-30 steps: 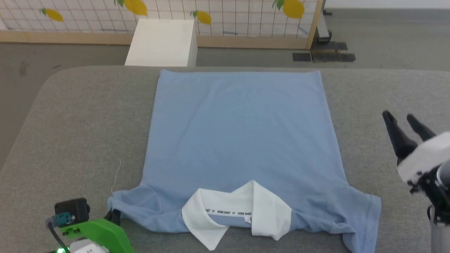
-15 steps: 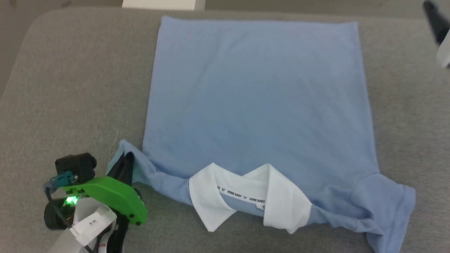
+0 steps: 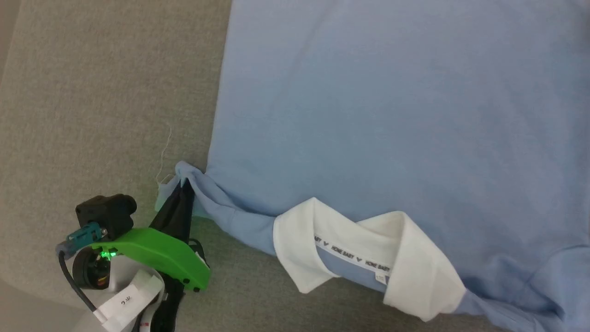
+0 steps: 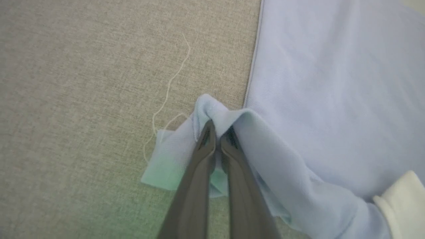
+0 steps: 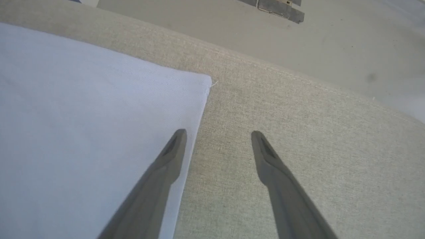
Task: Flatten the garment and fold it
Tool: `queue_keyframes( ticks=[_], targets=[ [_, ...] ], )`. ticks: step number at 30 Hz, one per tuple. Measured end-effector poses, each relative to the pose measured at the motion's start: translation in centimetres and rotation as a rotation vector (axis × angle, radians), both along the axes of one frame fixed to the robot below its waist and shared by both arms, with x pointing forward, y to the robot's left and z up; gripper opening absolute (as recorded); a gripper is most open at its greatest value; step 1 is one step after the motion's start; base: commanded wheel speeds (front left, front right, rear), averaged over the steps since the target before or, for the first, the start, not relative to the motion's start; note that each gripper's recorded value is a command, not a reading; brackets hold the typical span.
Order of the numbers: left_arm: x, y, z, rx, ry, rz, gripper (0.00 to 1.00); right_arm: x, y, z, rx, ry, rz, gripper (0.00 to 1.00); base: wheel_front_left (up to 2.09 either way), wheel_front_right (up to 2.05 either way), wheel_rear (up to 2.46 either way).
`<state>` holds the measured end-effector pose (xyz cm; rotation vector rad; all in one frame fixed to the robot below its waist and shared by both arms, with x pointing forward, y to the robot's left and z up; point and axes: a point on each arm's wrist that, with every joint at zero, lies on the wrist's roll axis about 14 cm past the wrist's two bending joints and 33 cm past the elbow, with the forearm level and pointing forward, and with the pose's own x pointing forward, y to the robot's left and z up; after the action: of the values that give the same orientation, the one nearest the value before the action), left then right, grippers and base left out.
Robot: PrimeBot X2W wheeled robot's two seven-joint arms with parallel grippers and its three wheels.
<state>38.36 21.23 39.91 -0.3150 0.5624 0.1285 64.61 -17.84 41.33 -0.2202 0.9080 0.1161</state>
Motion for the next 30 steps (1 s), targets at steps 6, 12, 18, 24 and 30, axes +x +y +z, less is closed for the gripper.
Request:
queue_keyframes(
  ticks=[6,12,18,24,30],
  targets=[
    [-0.3,0.8,-1.4,0.013,0.04,0.028,0.0,0.3,2.7,-4.7,-0.021,0.094,0.071,1.0,0.0,0.0,0.0],
    [-0.3,1.2,-2.3,0.022,0.063,0.039,0.0,0.9,3.6,-6.3,-0.024,0.134,0.099,1.0,0.0,0.0,0.0],
    [-0.2,1.2,-2.4,0.021,0.063,0.032,0.0,0.5,3.5,-6.0,-0.014,0.174,0.088,0.0,0.0,0.0,0.0],
    [-0.2,1.1,-2.1,0.021,0.054,0.024,0.0,0.5,3.1,-4.5,0.002,0.125,0.071,0.0,0.0,0.0,0.0],
    [-0.2,0.7,-1.3,0.019,0.039,0.001,0.0,1.1,4.1,-0.3,0.073,-0.031,0.081,0.0,0.0,0.0,0.0]
  ],
)
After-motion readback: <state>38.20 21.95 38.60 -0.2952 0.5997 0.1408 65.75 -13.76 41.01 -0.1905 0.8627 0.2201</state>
